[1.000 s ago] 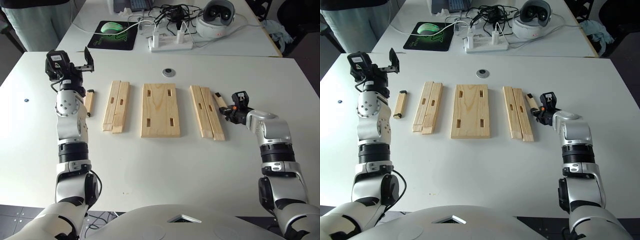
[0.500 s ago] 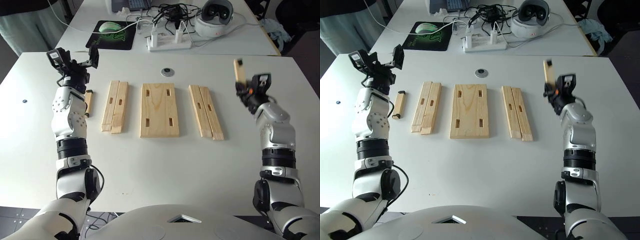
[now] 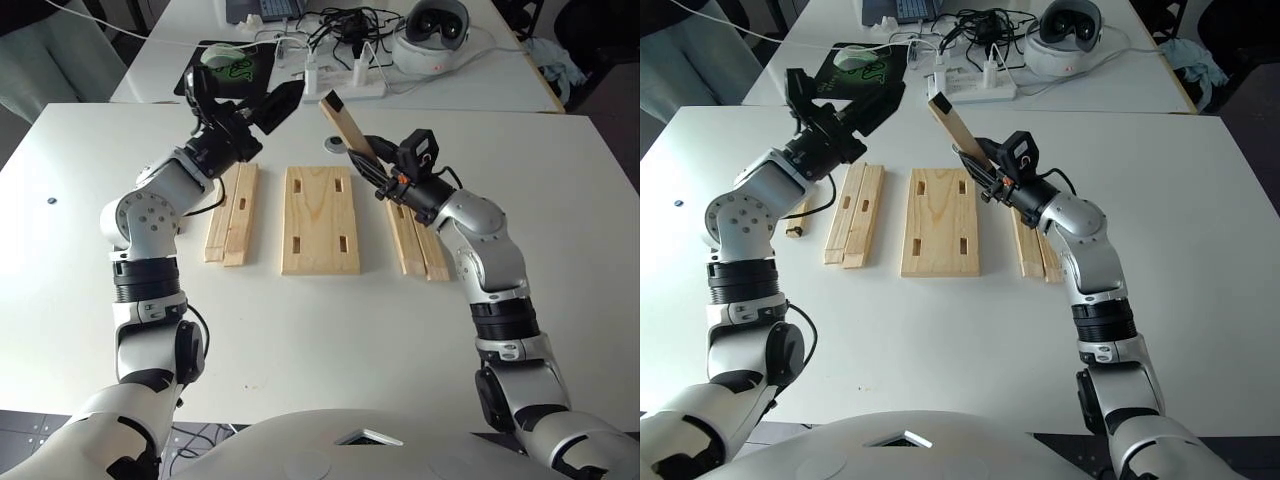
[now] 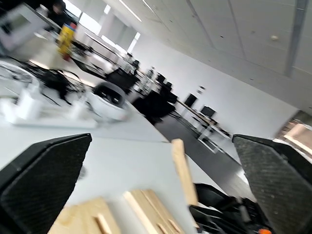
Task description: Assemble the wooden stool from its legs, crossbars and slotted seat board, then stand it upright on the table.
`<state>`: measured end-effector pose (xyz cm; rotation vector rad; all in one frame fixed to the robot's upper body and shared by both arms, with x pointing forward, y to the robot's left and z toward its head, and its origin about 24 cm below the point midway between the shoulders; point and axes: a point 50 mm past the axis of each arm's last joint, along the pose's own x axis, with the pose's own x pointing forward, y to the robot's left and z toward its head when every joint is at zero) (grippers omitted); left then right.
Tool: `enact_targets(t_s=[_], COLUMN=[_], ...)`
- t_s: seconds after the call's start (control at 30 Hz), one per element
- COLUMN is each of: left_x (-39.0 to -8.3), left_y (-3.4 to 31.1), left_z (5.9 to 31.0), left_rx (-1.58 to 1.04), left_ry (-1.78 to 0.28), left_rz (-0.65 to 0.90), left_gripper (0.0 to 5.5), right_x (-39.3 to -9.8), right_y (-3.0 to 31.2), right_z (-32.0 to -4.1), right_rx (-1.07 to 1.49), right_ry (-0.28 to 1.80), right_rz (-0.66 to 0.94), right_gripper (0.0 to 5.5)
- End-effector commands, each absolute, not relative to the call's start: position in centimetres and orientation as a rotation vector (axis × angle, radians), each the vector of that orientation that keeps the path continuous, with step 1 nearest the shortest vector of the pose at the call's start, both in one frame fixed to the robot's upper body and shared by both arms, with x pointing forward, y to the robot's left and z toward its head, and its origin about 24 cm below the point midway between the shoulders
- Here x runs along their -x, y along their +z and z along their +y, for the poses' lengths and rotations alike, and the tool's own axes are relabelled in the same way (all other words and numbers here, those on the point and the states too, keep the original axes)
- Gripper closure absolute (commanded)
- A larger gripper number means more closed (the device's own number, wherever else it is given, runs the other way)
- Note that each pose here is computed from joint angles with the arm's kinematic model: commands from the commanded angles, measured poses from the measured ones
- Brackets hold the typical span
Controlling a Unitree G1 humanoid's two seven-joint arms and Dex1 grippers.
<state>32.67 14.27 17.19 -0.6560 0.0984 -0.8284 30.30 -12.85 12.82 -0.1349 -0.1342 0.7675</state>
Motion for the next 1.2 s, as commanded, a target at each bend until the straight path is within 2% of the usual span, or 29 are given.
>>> enact_targets(t_s=[0.03,0.4,0.57,0.93,1.2], left_x=[-32.3,-32.3,-31.8,-31.9,-31.6], left_y=[17.9,16.8,15.9,16.1,15.1], left_z=[13.6,12.9,12.2,13.0,13.2], left_rx=[0.669,0.704,0.691,0.718,0.698], left_ry=[-0.89,-0.892,-0.922,-0.897,-0.881], left_rz=[0.117,0.198,0.273,0.259,0.315], left_gripper=[0.1,0.1,0.71,2.41,3.55], right_x=[-29.7,-28.4,-28.1,-27.8,-28.2], right_y=[12.9,13.0,13.0,12.5,13.0], right_z=[-12.5,-10.9,-10.8,-11.0,-11.3], right_rx=[0.143,0.141,0.143,0.154,0.144], right_ry=[0.797,0.885,0.887,0.898,0.877], right_rz=[-0.156,-0.183,-0.195,-0.172,-0.189], right_gripper=[4.16,4.16,4.16,4.16,4.16])
